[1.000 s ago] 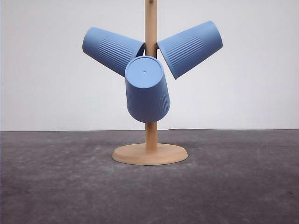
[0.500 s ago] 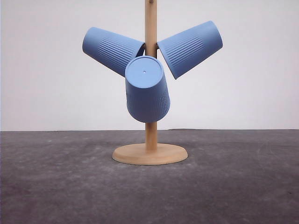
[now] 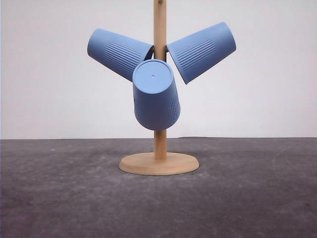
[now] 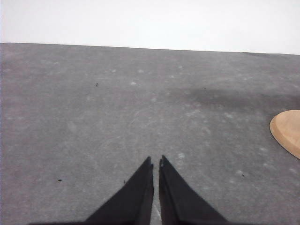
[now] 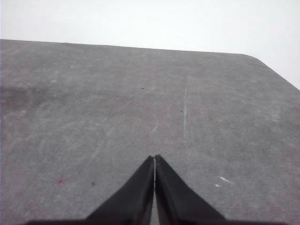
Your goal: Place three cups
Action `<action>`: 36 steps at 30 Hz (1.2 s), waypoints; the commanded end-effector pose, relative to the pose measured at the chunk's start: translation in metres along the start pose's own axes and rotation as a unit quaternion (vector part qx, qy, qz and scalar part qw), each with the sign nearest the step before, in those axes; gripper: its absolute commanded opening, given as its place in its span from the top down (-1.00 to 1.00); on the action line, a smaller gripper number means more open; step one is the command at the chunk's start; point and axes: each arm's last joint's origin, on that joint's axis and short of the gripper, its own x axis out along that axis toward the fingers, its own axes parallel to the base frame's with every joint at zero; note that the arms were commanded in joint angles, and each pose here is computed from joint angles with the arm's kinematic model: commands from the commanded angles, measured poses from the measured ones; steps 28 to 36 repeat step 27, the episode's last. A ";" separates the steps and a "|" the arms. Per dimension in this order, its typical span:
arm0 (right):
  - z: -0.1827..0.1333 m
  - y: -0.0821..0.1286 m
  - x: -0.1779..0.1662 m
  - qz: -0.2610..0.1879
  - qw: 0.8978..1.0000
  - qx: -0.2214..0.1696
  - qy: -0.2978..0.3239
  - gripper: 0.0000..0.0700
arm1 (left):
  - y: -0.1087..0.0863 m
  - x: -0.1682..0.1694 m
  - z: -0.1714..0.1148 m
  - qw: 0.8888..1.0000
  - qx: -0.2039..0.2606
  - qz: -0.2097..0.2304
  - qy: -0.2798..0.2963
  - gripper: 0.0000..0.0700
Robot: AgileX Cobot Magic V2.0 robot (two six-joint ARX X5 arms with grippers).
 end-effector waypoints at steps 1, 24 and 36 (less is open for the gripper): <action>0.000 0.000 0.000 0.001 1.000 -0.002 -0.002 1.00 | 0.000 0.001 -0.004 1.000 0.001 0.001 0.001 1.00; 0.000 0.000 0.000 0.001 1.000 -0.002 -0.002 1.00 | 0.000 0.001 -0.004 1.000 0.001 0.001 0.001 1.00; 0.000 0.000 0.000 0.001 1.000 -0.002 -0.002 1.00 | 0.000 0.001 -0.004 1.000 0.001 0.001 0.001 1.00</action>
